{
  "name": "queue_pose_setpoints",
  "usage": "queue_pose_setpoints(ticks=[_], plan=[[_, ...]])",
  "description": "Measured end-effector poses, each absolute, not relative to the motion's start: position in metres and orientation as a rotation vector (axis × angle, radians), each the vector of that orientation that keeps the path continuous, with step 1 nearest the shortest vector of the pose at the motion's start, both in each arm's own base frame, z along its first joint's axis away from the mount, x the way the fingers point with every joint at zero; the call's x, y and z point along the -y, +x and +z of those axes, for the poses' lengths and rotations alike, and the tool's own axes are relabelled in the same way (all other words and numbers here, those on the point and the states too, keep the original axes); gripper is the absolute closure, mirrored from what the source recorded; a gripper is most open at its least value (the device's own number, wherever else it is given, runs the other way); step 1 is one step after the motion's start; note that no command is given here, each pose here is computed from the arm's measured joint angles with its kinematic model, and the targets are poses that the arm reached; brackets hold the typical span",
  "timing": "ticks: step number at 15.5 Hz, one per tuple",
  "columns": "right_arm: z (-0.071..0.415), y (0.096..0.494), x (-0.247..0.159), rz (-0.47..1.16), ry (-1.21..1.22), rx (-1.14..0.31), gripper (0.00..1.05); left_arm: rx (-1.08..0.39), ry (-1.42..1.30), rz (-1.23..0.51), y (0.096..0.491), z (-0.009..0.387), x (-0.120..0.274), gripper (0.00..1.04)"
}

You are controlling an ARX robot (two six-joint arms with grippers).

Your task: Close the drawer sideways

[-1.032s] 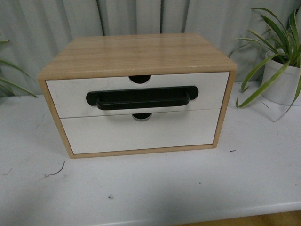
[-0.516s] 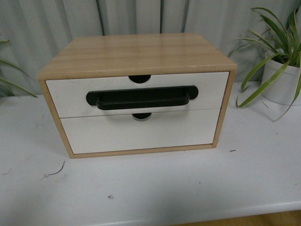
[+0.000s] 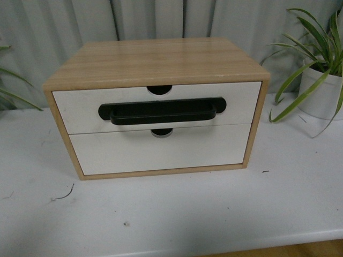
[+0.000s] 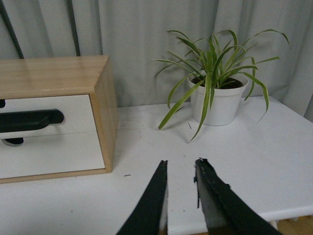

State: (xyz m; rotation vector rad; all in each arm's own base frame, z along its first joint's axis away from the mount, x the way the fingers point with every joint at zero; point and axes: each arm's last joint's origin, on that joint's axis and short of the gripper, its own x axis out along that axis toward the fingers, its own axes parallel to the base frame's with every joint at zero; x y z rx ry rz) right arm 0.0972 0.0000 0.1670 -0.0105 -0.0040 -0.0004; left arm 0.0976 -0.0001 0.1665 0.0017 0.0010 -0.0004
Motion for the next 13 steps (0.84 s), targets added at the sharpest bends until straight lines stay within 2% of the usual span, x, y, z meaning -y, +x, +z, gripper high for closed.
queue_pose_setpoints(ticks=[3,7,8,9,13], plan=[[0.167,0.0972,0.0,0.0,-0.01,0.004,0.44,-0.001,0.002,0.0,0.0976,0.1665,0.0001,0.49],[0.167,0.0972,0.0,0.0,-0.01,0.004,0.06,-0.001,0.002,-0.001,0.0976,0.1665,0.0001,0.11],[0.167,0.0972,0.0,0.0,-0.01,0.004,0.06,-0.001,0.003,0.0,0.0976,0.1665,0.0001,0.05],[0.167,0.0972,0.0,0.0,-0.01,0.004,0.07,-0.001,0.002,0.0,0.0976,0.1665,0.0001,0.08],[0.167,0.0972,0.0,0.0,-0.01,0.004,0.06,-0.001,0.002,0.0,0.0976,0.1665,0.0001,0.07]])
